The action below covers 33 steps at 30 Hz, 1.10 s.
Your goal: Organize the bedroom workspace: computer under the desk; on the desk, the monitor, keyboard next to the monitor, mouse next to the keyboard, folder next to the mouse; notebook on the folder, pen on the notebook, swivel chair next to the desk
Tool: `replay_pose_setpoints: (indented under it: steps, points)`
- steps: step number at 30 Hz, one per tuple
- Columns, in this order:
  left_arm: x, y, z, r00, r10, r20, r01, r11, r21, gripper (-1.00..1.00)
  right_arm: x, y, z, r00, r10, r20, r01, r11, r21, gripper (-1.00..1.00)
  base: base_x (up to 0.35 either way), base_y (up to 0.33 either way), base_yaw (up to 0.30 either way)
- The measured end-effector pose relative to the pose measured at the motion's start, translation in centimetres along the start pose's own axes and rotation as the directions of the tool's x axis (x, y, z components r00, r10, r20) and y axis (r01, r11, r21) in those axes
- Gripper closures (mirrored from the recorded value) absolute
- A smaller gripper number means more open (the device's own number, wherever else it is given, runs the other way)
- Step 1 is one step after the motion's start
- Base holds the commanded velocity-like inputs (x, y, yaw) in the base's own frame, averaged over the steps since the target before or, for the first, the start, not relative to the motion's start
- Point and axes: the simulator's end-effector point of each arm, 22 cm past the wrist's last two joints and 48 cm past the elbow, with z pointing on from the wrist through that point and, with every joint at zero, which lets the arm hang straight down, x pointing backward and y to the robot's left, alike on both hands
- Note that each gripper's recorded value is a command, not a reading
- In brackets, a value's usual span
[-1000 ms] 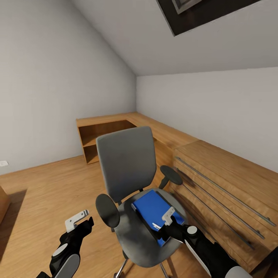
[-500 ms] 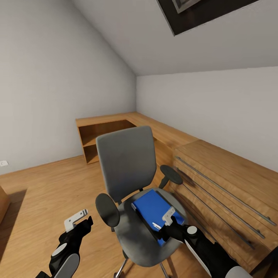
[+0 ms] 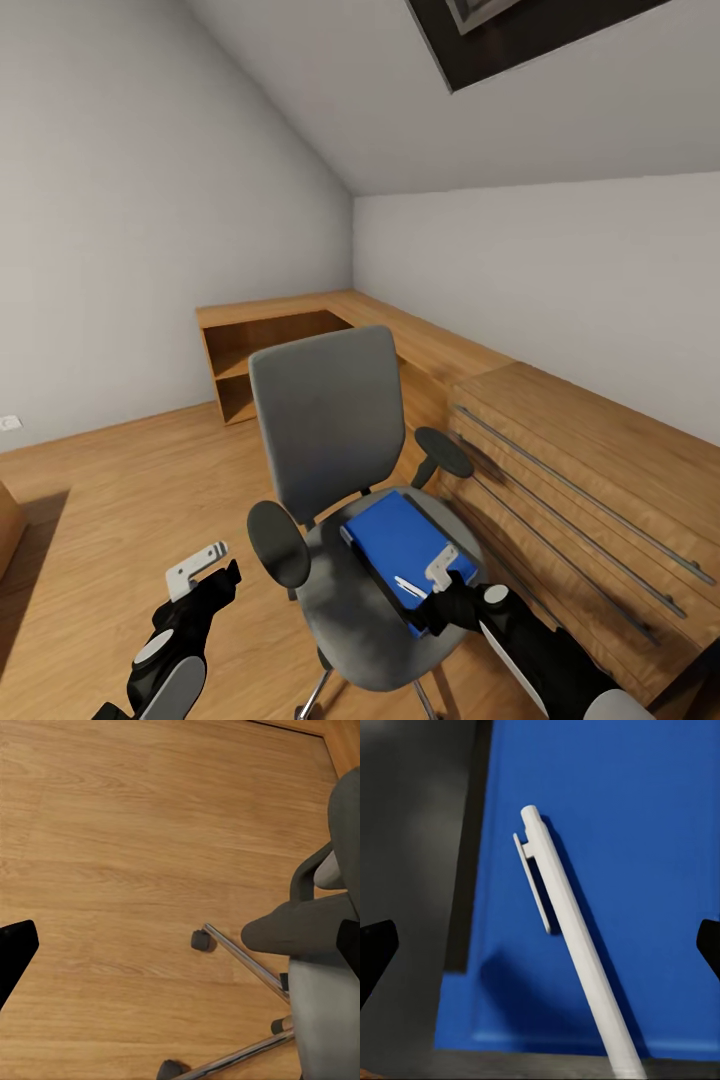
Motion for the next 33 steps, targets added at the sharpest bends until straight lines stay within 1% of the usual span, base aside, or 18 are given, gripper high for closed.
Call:
replay_pose_setpoints:
  steps: [8,10,12,14,17,26,30,33]
  points:
    - [0.0,0.0,0.0,1.000,0.000,0.000,0.000,1.000,0.000,-1.00,0.5,-0.2,0.0,1.000,-0.001,-0.024,0.001,1.000,0.010,-1.00,0.000,0.000,0.000]
    - [0.0,0.0,0.0,1.000,0.000,0.000,0.000,1.000,0.000,-1.00,0.6,-0.6,0.0,1.000,0.001,-0.030,0.000,1.000,0.026,-1.00,0.000,0.000,0.000]
    - [0.0,0.0,0.0,1.000,0.000,0.000,0.000,1.000,0.000,-1.00,0.7,-1.2,0.0,0.999,0.003,-0.034,-0.001,0.998,0.059,-1.00,0.000,0.000,0.000]
    - [0.0,0.0,0.0,1.000,0.000,0.000,0.000,1.000,0.001,-1.00,0.7,-1.7,0.0,0.999,0.004,-0.036,-0.001,0.997,0.079,-1.00,0.000,0.000,0.000]
    - [0.0,0.0,0.0,1.000,0.000,0.000,0.000,1.000,0.000,-1.00,0.7,-2.0,-0.1,0.999,0.004,-0.037,-0.001,0.995,0.095,-1.00,0.000,0.000,0.000]
    - [-0.1,0.1,0.0,1.000,-0.001,0.001,0.001,1.000,-0.001,-1.00,0.7,-2.1,-0.1,0.999,0.003,-0.038,0.001,0.995,0.102,-1.00,0.000,0.000,0.000]
    - [0.6,0.2,0.4,1.000,-0.001,0.000,0.001,1.000,-0.001,-1.00,1.3,-2.0,0.4,0.999,0.002,-0.038,0.002,0.995,0.102,-1.00,0.000,0.000,0.000]
    - [0.7,0.2,0.4,1.000,0.000,0.000,0.000,1.000,0.000,-1.00,1.3,-2.0,0.4,0.999,0.003,-0.038,0.001,0.995,0.102,-1.00,0.000,0.000,0.000]
